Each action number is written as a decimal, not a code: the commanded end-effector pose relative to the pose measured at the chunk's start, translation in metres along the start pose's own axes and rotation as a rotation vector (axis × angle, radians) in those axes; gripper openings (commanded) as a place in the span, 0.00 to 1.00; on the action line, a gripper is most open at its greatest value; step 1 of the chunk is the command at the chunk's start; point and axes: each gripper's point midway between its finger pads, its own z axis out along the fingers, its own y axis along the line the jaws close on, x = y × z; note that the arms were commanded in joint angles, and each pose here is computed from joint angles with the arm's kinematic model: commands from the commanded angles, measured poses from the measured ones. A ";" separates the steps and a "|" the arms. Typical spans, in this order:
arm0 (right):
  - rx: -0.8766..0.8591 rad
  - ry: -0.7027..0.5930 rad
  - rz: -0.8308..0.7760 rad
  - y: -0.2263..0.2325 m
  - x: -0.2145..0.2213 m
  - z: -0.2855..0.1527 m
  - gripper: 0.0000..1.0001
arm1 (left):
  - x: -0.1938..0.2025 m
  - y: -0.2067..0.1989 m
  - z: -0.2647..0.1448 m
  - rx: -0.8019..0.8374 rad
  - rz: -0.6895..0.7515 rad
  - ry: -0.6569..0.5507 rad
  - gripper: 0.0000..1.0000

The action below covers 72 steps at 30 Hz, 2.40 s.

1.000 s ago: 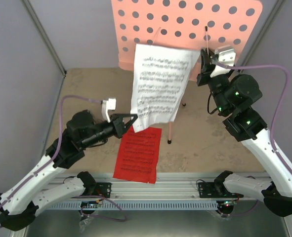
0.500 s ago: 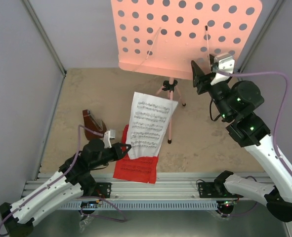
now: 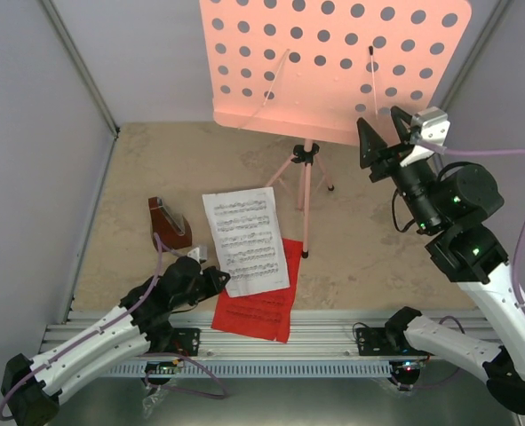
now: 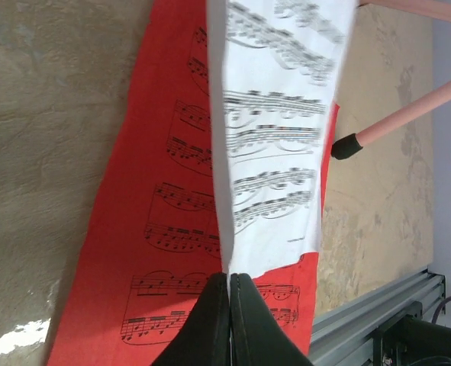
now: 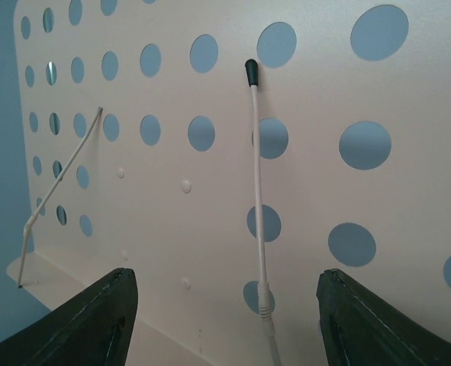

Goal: Pack up the instrument practice props

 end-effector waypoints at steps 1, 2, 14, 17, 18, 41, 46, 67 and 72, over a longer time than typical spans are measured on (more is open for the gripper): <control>-0.019 0.013 0.040 0.002 0.008 -0.006 0.67 | 0.003 0.017 0.003 -0.053 -0.032 -0.002 0.00; -0.026 0.013 0.046 0.003 0.008 -0.008 0.67 | 0.004 0.018 0.003 -0.056 -0.036 0.000 0.00; -0.137 0.026 0.167 0.014 0.015 -0.045 0.84 | -0.035 -0.025 -0.033 -0.008 0.010 -0.134 0.89; -0.136 0.067 0.211 0.013 0.037 -0.055 0.87 | -0.054 -0.049 -0.053 0.003 0.046 -0.187 0.99; -0.135 0.080 0.228 0.013 0.044 -0.059 0.88 | -0.060 -0.056 -0.060 0.006 0.062 -0.204 0.99; 0.005 0.414 0.425 0.013 0.266 -0.078 0.91 | -0.139 -0.293 -0.048 0.430 1.040 -0.586 0.80; 0.013 0.444 0.432 0.014 0.283 -0.082 0.91 | -0.148 -0.299 -0.020 0.361 1.150 -0.609 0.73; 0.012 0.491 0.457 0.017 0.309 -0.090 0.91 | -0.176 -0.305 0.044 0.196 1.197 -0.605 0.37; 0.012 0.496 0.462 0.017 0.311 -0.092 0.91 | -0.182 -0.302 0.052 0.147 1.211 -0.612 0.33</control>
